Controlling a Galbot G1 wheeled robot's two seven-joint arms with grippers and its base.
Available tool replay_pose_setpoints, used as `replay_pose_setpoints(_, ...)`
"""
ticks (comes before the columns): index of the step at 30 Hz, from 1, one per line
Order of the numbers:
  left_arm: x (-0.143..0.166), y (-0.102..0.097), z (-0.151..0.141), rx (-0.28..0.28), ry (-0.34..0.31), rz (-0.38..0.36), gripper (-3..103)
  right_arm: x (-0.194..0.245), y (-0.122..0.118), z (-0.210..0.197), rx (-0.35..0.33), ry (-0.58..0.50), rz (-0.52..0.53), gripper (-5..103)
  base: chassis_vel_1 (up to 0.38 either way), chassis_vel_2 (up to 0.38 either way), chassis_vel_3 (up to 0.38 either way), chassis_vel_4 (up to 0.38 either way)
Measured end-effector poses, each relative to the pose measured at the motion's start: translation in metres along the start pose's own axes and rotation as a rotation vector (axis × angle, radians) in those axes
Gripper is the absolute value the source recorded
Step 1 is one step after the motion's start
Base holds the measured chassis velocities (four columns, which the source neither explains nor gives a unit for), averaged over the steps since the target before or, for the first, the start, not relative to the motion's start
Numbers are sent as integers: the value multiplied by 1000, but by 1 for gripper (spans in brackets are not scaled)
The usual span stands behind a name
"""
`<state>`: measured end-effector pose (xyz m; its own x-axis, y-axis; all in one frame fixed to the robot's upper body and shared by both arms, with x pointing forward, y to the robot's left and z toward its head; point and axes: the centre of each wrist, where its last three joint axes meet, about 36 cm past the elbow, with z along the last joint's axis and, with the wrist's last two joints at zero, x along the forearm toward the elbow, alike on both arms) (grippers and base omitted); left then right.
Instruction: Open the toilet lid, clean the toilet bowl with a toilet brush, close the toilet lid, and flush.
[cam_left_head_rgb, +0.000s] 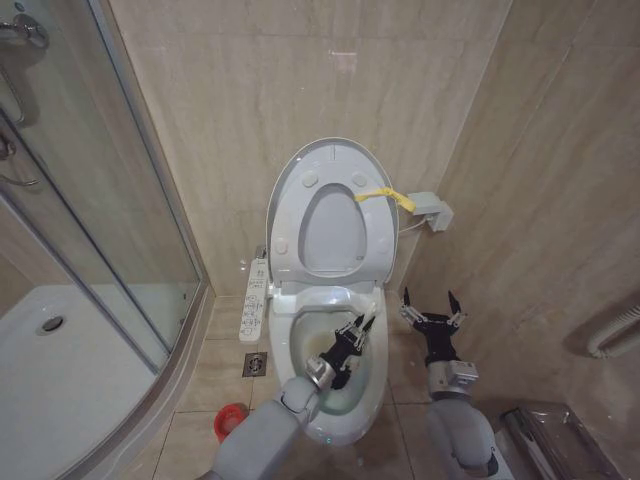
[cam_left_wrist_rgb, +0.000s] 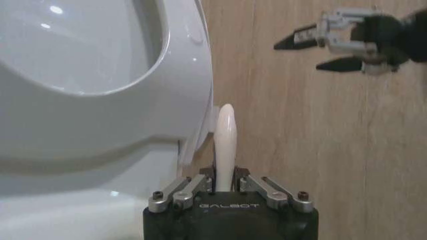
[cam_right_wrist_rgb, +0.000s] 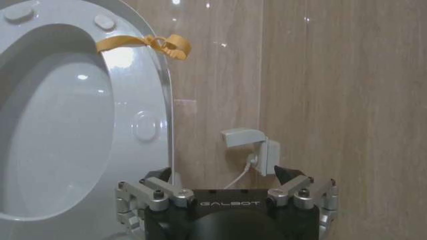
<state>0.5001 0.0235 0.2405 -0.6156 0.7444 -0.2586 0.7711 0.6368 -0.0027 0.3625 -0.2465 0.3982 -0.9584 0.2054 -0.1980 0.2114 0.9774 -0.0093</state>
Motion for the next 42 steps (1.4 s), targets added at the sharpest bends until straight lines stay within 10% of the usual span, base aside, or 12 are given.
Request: replay_pose_setpoints(42,23,-5,15,-13,54,51,18,0,0,0,0,0,0,100,0,0,0,0)
